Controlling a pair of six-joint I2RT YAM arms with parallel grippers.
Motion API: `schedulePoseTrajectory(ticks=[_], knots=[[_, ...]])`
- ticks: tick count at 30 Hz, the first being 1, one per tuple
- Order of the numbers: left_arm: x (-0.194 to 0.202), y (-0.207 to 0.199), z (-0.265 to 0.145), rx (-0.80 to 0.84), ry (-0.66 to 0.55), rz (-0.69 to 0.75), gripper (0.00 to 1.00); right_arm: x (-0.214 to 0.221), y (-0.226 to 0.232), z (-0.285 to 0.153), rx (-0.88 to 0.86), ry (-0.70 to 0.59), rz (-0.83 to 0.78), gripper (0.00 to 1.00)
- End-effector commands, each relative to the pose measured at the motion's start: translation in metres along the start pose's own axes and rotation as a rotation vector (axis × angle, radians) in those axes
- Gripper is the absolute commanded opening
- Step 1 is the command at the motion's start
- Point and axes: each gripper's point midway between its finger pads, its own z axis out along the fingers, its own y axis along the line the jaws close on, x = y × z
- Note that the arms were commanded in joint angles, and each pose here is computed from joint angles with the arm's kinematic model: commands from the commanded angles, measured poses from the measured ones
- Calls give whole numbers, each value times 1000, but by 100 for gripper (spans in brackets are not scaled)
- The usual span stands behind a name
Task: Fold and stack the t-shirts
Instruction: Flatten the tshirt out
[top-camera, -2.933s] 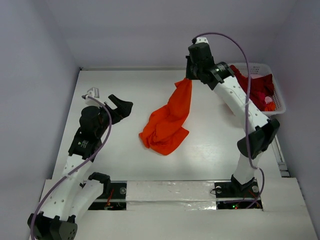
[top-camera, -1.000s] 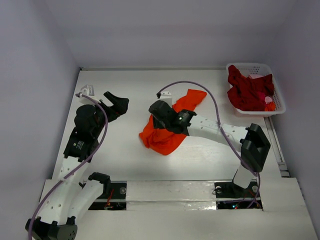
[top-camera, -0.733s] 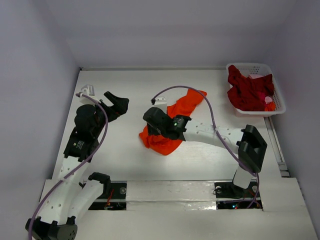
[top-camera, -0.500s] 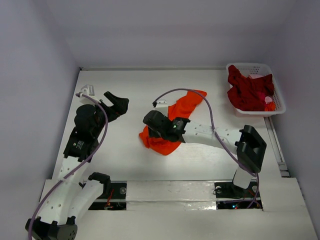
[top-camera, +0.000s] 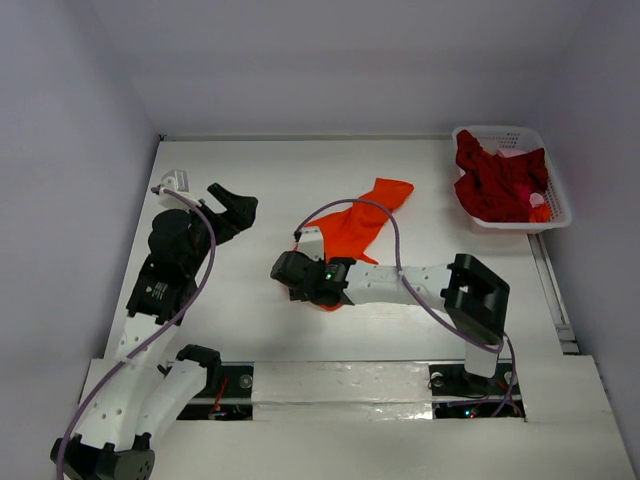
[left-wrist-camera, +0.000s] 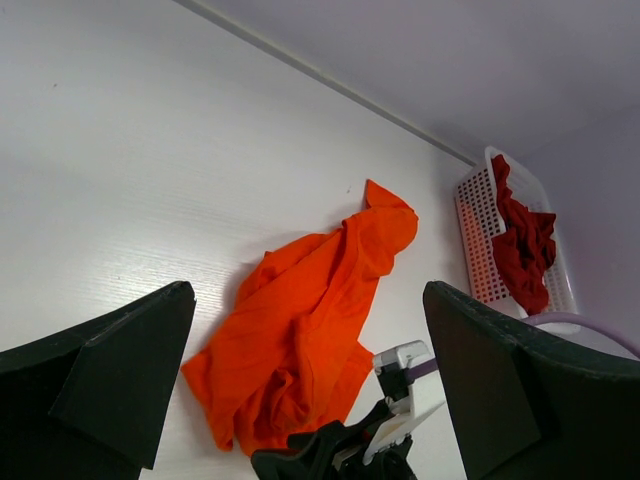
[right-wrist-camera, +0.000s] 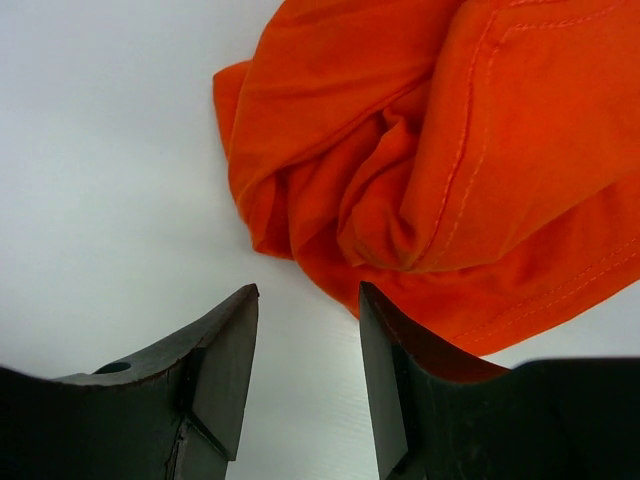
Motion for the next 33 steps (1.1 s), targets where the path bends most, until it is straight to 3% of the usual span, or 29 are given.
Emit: schedulePoseTrajectory(ticks=[1,8,22,33], knots=[[-19,-15,-9,45,-54,15,98,-21,-11,-9,47,-84,71,50],[-16,-15,-7,48,-50,8,98,-37,-22,-13,119,-149,70,51],[-16,-15,-10,48,-50,9,98,-41,-30,29,173,-131,72,50],[-15,-15,-11,51,-47,9,98,-54,-24,29,162,-148,72,49]])
